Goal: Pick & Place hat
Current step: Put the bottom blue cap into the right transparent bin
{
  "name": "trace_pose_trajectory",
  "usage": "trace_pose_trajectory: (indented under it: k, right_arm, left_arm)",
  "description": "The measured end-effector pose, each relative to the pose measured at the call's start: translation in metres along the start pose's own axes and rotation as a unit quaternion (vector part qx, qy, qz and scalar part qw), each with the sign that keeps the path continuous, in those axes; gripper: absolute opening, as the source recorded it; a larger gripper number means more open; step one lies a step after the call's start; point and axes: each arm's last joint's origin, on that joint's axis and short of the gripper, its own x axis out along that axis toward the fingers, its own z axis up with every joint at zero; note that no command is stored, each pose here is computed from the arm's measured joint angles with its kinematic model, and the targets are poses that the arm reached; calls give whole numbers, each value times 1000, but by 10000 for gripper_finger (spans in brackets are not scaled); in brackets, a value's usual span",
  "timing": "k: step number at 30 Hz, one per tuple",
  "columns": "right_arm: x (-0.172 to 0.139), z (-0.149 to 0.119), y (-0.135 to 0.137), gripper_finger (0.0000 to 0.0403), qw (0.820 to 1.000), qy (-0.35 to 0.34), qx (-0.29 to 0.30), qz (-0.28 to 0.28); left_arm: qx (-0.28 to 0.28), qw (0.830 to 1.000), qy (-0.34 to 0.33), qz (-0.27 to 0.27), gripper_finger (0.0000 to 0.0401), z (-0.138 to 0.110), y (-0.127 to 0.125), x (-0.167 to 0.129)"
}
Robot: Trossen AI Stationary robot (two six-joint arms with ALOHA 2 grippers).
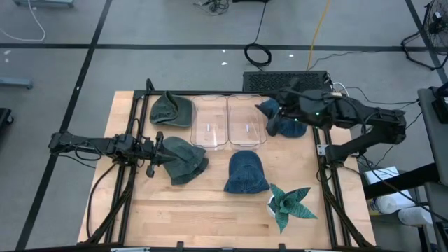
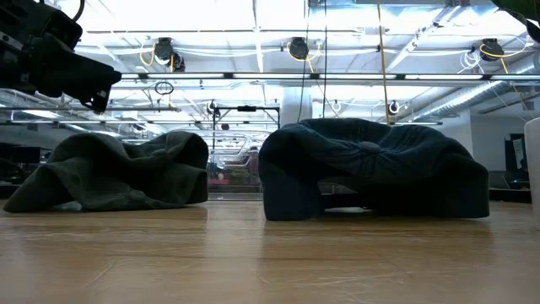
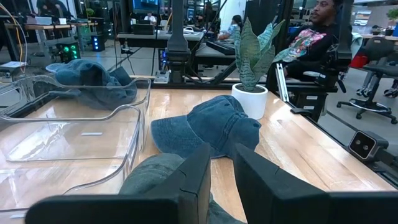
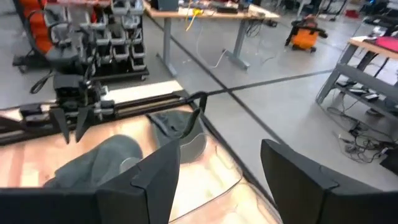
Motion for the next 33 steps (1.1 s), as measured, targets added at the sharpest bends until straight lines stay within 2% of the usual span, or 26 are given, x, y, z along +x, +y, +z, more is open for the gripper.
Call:
trace_pose_trajectory:
  k: [9,16,24,33]
  right_arm:
    - [9,16,24,212,997,51,-13,64]
    - [23,20,39,212,991,104,-40,69]
    - [45,7,59,212,971,181,-48,146]
    - [64,-13,72,212,947,265,-54,173]
  left_arm:
    - [0,1000,0,0,77,0,0,0]
    - [0,1000,0,0,77,0,0,0]
    - [0,1000,0,0,77,0,0,0]
    - [0,1000,0,0,77,0,0,0]
